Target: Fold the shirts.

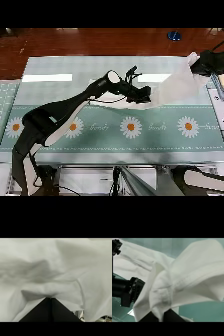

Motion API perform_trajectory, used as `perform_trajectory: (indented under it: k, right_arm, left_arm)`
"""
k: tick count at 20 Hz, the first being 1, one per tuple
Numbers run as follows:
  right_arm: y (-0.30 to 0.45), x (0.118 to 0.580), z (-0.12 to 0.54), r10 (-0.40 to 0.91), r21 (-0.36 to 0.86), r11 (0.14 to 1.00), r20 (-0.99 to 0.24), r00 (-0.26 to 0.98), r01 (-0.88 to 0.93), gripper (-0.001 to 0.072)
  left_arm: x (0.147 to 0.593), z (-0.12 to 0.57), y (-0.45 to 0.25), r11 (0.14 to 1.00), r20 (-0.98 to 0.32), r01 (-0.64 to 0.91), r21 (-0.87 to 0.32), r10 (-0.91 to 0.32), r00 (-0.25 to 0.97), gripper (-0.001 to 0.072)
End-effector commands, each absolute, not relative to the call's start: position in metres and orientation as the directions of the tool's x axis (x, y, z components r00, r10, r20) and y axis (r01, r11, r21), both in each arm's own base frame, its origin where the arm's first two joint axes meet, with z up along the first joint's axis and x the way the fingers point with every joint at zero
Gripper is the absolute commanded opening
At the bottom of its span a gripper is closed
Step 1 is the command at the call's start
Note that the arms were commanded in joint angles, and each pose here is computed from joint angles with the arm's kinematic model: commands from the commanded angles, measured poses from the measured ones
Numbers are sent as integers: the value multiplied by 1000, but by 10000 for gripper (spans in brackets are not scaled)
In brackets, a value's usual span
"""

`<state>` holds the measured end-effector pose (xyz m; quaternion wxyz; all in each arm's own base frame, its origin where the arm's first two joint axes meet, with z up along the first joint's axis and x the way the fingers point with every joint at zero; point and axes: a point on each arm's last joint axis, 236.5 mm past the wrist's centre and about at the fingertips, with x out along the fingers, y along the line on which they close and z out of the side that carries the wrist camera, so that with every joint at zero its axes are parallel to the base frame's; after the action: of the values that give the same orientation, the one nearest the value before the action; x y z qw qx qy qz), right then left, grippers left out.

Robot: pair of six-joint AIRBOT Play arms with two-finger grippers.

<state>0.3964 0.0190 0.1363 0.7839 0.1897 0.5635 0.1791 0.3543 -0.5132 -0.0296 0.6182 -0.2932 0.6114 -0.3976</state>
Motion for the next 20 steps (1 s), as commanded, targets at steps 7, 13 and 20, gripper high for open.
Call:
perform_trajectory:
  k: [7,13,20]
  right_arm:
    - [33,389,155,540,540,836,-781,313,-96,20]
    - [34,393,155,532,540,838,-781,326,-74,20]
    - [108,416,144,489,465,872,-802,344,-156,20]
  left_arm:
    - [339,-58,-566,461,-461,-26,-887,-887,9,22]
    - [383,-9,-487,392,-405,146,-909,-911,-81,22]
    - [446,178,-257,312,-301,395,-864,-949,92,22]
